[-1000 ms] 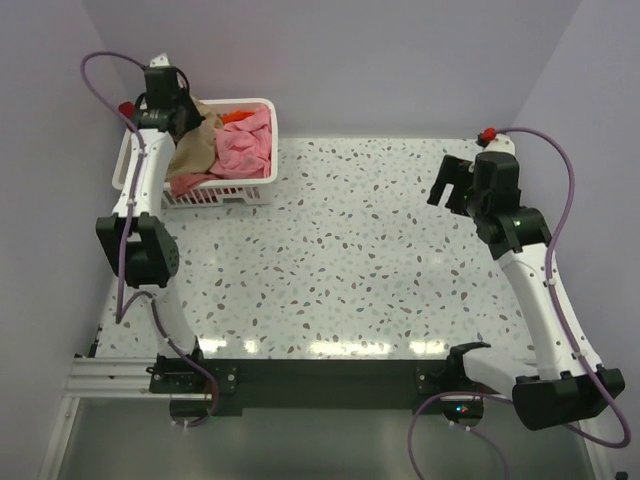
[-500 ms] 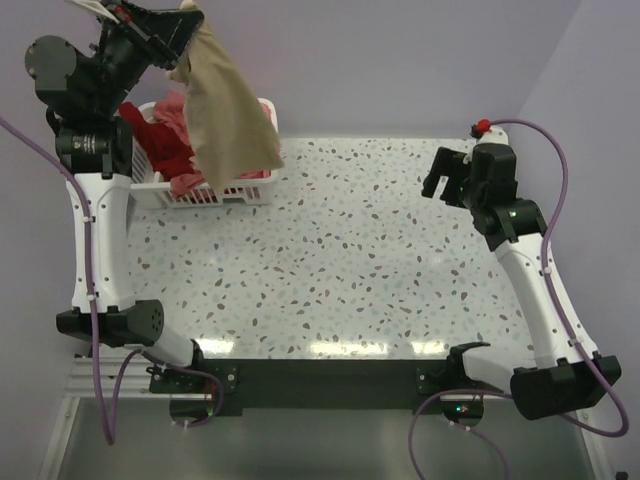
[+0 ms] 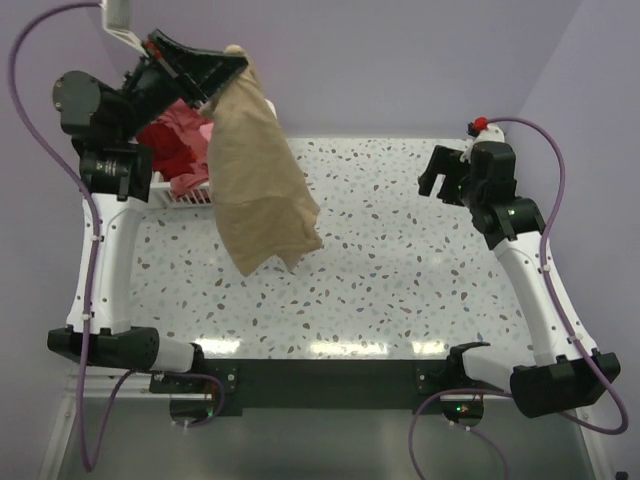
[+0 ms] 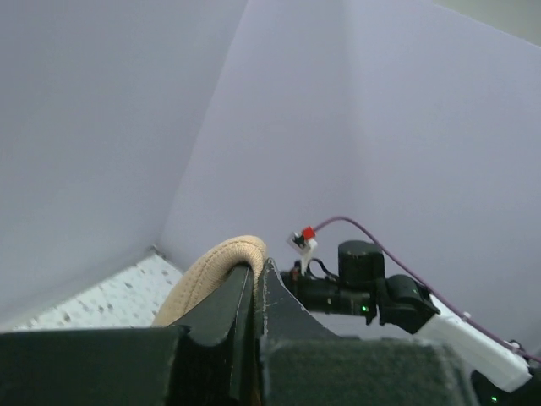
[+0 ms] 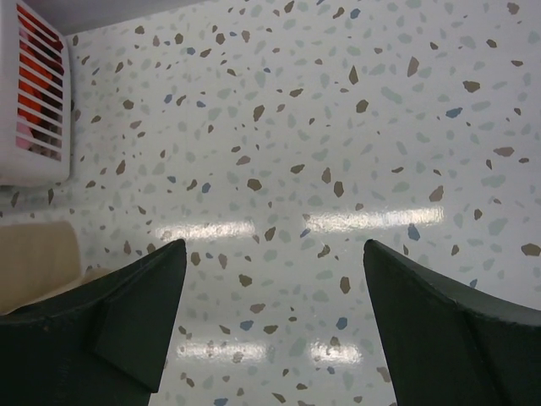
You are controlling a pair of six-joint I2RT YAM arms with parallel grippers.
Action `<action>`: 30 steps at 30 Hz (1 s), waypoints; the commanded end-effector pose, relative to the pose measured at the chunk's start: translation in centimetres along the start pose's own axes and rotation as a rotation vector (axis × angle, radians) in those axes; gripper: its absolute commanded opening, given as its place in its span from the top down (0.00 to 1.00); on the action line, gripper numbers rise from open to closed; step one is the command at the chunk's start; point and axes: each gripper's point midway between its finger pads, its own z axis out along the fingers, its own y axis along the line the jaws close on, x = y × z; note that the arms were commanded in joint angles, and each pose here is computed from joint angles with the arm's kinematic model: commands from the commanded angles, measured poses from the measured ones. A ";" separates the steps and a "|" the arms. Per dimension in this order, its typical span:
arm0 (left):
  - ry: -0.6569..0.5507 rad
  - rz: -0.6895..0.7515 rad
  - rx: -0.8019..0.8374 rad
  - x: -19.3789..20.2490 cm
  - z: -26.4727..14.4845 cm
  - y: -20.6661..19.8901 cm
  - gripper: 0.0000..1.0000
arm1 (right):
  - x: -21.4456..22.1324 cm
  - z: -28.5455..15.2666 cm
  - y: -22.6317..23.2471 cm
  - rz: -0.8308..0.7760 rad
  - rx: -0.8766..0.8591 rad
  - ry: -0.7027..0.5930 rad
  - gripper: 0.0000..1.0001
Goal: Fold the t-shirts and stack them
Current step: Move the tshirt to the center of the board, then flatten the tshirt out
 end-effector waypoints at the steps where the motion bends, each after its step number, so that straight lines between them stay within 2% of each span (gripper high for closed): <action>1: 0.149 -0.106 -0.103 7.8 0.0 1.8 1.00 | -0.6 -0.8 0.8 -0.003 -0.044 -0.027 0.12; 3: 0.264 -0.174 -0.250 14.7 -1.3 6.3 1.00 | -0.1 -0.8 0.7 -0.002 -0.050 -0.015 0.13; 4: 0.309 -0.193 -0.273 17.3 -1.5 6.5 0.98 | 0.7 -0.8 0.8 -0.004 -0.062 0.000 0.14; 6: 0.422 -0.215 -0.404 23.6 -3.4 9.8 0.81 | 1.7 -0.8 1.0 -0.016 -0.078 0.021 0.15; 7: 0.497 -0.204 -0.424 26.7 -3.8 10.1 0.71 | 2.6 -0.7 0.9 -0.029 -0.084 0.042 0.16; 8: 0.532 -0.199 -0.455 28.4 -4.2 10.7 0.59 | 3.0 -0.8 1.0 -0.039 -0.091 0.052 0.17; 10: 0.623 -0.210 -0.537 32.9 -5.4 12.8 0.42 | 5.0 -0.8 1.7 -0.073 -0.111 0.097 0.18; 11: 0.674 -0.212 -0.579 34.3 -6.4 13.6 0.29 | 5.6 -0.9 2.0 -0.083 -0.122 0.110 0.18; 14: 0.745 -0.170 -0.719 35.9 -8.3 15.9 0.14 | 8.2 -1.3 3.7 -0.116 -0.175 0.159 0.19; 19: 0.787 -0.053 -0.985 35.4 -13.9 18.3 0.10 | 12.5 -0.6 6.2 -0.115 -0.234 0.250 0.19; 20: 0.838 -0.071 -1.046 36.7 -16.3 18.3 0.10 | 13.2 -0.6 6.9 -0.124 -0.250 0.267 0.20; 22: 0.856 -0.076 -1.115 37.0 -18.7 18.0 0.10 | 14.5 0.2 7.5 -0.133 -0.252 0.306 0.20; 23: 0.895 -0.109 -1.170 38.4 -21.1 17.8 0.10 | 15.0 0.3 8.2 -0.146 -0.266 0.319 0.20; 30: 0.958 -0.189 -1.342 41.4 -28.7 16.1 0.12 | 18.7 1.8 11.7 -0.190 -0.344 0.436 0.21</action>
